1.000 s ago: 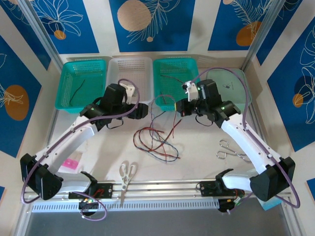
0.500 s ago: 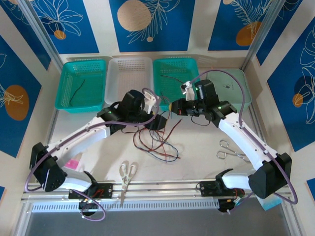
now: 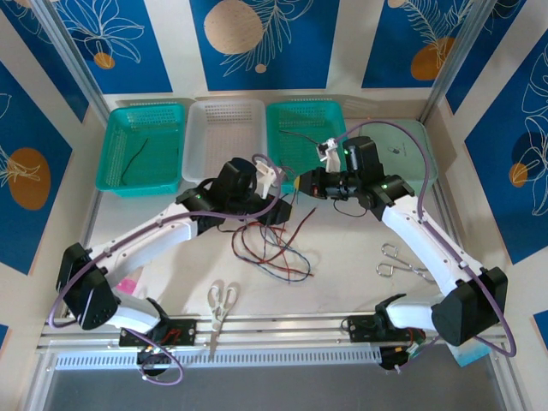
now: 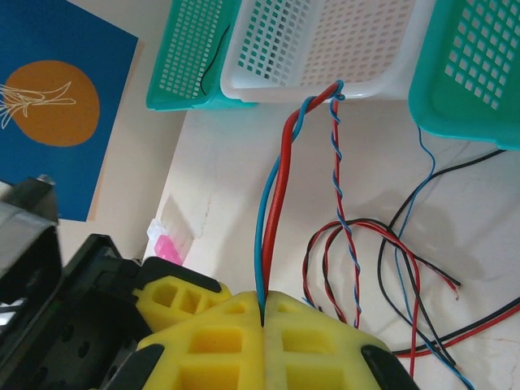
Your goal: Untangle the cables
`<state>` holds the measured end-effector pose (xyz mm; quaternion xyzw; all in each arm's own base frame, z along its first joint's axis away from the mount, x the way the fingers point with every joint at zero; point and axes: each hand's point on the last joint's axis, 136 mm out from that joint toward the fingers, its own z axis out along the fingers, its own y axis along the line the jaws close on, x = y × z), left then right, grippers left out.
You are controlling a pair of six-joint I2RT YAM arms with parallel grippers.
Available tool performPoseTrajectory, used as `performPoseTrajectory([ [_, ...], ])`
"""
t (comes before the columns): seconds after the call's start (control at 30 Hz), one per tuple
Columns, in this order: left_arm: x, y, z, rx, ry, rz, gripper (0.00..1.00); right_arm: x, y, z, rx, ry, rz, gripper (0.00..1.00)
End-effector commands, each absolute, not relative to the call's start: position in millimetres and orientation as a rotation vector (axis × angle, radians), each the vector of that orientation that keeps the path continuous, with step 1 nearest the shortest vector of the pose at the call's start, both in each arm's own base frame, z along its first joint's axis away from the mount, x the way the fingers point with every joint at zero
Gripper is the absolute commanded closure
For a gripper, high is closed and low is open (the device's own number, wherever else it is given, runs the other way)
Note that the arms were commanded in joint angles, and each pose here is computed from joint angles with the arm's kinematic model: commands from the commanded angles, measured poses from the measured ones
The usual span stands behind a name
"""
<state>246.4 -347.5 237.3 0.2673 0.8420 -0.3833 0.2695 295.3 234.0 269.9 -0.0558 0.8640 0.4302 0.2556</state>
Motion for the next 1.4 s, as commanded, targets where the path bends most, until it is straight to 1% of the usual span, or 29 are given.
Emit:
performPoseTrajectory([
  [0.0,244,-352,231,0.726,2.281,-1.052,0.79,291,236,276,-0.160,2.327,1.219,1.00],
  [0.07,246,-351,233,0.716,2.278,-1.032,0.94,291,235,275,-0.160,2.329,1.224,1.00],
  [0.1,248,-349,235,0.708,2.276,-1.019,1.00,291,234,275,-0.162,2.329,1.226,1.00],
  [0.13,249,-348,237,0.704,2.272,-1.009,1.00,291,233,273,-0.158,2.333,1.225,0.97],
  [0.23,250,-347,243,0.707,2.260,-0.990,1.00,290,229,267,-0.144,2.343,1.237,0.81],
  [0.27,251,-347,244,0.709,2.257,-0.988,1.00,290,228,265,-0.138,2.350,1.241,0.77],
  [0.33,251,-347,244,0.716,2.257,-0.987,1.00,290,227,259,-0.129,2.357,1.251,0.75],
  [0.53,250,-349,240,0.717,2.275,-0.996,1.00,292,231,249,-0.133,2.378,1.275,0.74],
  [0.57,249,-349,240,0.721,2.276,-0.997,1.00,292,231,247,-0.132,2.385,1.273,0.72],
  [0.7,248,-348,240,0.725,2.279,-1.000,1.00,292,230,254,-0.139,2.367,1.266,0.57],
  [0.77,245,-348,240,0.723,2.284,-1.033,1.00,293,227,260,-0.146,2.344,1.245,0.52],
  [0.83,247,-346,244,0.677,2.320,-1.054,1.00,294,221,264,-0.159,2.327,1.194,0.51],
  [1.0,250,-341,260,0.653,2.443,-0.989,1.00,296,201,270,-0.195,2.211,1.112,0.51],
  [1.07,248,-344,269,0.663,2.455,-1.031,1.00,297,193,274,-0.226,2.130,1.056,0.51],
  [1.2,256,-340,284,0.600,2.489,-1.050,1.00,293,183,292,-0.360,1.927,0.955,0.52],
  [1.27,259,-343,294,0.562,2.483,-1.114,1.00,287,184,302,-0.484,1.762,0.879,0.52],
  [1.37,264,-352,318,0.515,2.434,-1.278,1.00,278,183,310,-0.619,1.527,0.695,0.52],
])
